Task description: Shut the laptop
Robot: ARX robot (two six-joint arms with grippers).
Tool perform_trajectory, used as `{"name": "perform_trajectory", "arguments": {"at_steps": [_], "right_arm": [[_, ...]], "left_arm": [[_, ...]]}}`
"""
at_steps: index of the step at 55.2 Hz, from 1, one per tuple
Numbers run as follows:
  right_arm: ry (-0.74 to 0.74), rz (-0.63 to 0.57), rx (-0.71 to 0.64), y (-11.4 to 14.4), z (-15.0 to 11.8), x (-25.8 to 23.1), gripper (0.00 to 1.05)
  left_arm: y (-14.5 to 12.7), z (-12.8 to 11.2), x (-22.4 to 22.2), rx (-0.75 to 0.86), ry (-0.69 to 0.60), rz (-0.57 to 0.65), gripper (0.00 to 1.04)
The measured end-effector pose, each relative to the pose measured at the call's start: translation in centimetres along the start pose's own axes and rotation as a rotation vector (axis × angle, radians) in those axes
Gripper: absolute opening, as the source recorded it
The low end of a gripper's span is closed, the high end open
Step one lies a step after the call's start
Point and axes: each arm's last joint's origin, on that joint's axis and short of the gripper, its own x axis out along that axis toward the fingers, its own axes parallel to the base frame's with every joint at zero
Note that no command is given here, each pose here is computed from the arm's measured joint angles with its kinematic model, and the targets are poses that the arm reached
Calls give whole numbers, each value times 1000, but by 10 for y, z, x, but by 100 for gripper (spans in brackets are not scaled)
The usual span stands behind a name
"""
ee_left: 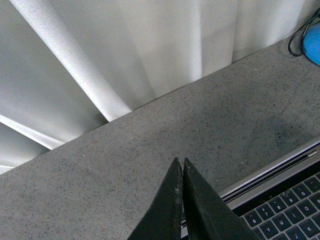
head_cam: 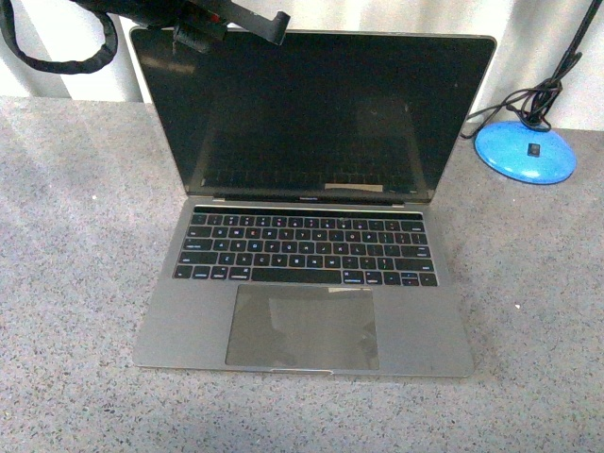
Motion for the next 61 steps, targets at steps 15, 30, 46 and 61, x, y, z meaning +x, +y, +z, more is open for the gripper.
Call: {"name": "perform_trajectory", "arguments": {"at_steps": [15, 30, 46, 61], "right_arm": [[-38, 9, 83, 12, 9, 5, 1], [-33, 2, 186, 23, 2, 8, 1], [5, 4, 242, 39, -14, 11, 1], [31, 9, 292, 51, -25, 12, 1]], "left_arm": [[0, 0, 1, 3, 0, 0, 4], [0, 0, 2, 7, -2, 0, 4], [4, -1, 2, 4, -2, 8, 4], [6, -7, 2, -1, 0, 14, 4]]}}
